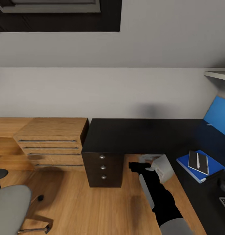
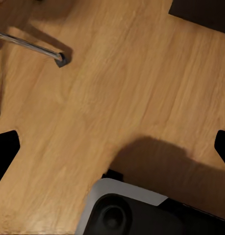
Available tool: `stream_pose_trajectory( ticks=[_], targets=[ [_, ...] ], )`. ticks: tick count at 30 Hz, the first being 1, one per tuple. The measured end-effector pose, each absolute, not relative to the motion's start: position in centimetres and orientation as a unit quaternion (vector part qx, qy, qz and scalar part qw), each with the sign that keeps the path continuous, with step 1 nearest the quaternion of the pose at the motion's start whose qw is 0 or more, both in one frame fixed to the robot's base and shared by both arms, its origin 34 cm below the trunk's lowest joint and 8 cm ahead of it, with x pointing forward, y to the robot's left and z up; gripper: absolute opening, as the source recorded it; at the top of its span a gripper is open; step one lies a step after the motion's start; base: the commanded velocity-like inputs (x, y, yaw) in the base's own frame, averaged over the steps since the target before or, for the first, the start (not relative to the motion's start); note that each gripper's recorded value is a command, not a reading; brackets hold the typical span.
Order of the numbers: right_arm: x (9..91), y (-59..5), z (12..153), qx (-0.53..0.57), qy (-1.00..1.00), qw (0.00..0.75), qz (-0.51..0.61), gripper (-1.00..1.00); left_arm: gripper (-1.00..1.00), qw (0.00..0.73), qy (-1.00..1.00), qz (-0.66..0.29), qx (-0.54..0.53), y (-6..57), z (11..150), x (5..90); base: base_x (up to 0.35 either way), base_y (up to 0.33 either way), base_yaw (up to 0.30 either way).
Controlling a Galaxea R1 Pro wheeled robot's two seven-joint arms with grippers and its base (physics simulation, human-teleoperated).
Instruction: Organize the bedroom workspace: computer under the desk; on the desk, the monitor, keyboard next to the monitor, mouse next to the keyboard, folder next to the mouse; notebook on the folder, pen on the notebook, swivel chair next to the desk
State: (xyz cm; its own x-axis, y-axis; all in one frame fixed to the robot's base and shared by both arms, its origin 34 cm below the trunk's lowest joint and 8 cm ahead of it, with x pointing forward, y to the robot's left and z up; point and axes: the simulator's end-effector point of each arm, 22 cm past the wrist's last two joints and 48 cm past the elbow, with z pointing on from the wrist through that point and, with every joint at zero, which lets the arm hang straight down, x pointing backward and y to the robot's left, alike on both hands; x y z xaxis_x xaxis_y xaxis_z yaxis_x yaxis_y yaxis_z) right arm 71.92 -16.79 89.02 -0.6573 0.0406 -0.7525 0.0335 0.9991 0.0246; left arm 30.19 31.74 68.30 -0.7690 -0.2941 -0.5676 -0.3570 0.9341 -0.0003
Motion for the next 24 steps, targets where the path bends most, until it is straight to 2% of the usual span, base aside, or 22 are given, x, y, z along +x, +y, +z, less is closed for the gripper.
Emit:
stream_pose_trajectory(
  ticks=[16,24],
  targets=[
    [69.7,-12.1,86.6,-0.035,0.894,0.447,-0.019,1.0,1.0,0.272,0.945,0.062,-0.172,32.3,67.3,28.4,-0.289,0.19,0.274],
    [63.8,-13.2,79.4,-0.008,0.887,0.462,-0.03,1.0,1.0,0.27,0.946,0.059,-0.171,31.8,67.2,28.3,-0.312,0.093,0.254]
  ],
)
